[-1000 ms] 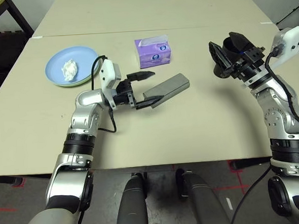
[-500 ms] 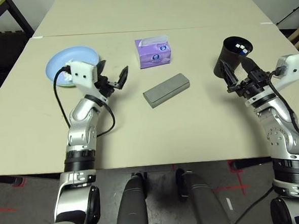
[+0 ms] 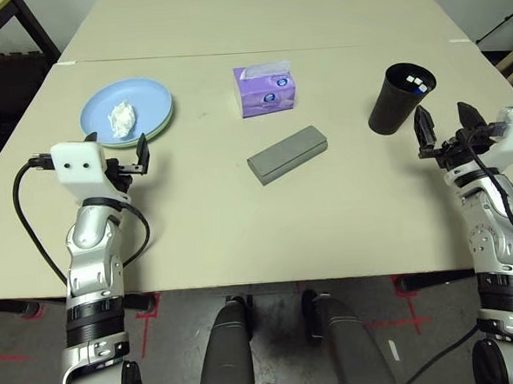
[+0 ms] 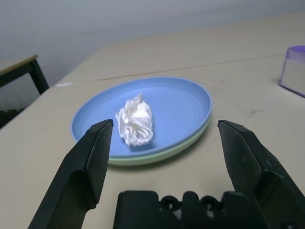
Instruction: Organize and tidy the items on the table.
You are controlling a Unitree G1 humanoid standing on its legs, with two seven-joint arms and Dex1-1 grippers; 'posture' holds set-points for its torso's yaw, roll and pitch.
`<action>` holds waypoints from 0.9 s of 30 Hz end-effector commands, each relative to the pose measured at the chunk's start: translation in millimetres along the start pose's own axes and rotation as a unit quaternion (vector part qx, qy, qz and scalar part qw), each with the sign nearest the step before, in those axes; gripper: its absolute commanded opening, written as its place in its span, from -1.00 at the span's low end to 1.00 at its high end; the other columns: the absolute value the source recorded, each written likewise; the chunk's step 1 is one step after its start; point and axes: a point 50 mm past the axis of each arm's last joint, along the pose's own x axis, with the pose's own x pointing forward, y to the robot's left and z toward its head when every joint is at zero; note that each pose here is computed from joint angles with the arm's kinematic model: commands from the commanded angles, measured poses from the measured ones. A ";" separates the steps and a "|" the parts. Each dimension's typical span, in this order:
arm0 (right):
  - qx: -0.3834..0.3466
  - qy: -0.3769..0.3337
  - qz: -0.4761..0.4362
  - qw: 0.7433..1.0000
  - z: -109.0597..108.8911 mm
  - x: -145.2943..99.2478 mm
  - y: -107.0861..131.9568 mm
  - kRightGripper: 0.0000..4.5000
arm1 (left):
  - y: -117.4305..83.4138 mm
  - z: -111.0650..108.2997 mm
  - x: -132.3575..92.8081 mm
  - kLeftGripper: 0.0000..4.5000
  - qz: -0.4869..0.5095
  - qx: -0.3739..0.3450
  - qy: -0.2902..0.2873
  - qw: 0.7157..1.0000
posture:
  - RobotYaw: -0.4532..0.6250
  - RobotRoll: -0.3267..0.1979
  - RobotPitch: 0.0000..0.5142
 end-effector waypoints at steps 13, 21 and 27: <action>0.002 0.007 -0.050 0.999 -6.1 -15.0 -19.9 0.97 | 18.4 -6.5 -3.4 1.00 0.030 -0.015 0.010 0.999 | 0.02 0.25 -0.28; -0.002 0.005 -0.054 0.999 -4.3 -11.9 -20.0 0.97 | 14.7 -7.0 -0.2 1.00 0.030 -0.020 0.007 0.999 | 0.03 0.25 -0.29; -0.003 0.004 -0.052 0.999 -4.0 -9.9 -19.5 0.97 | 14.6 -8.1 -2.4 1.00 0.034 -0.020 0.008 0.999 | 0.04 0.25 -0.29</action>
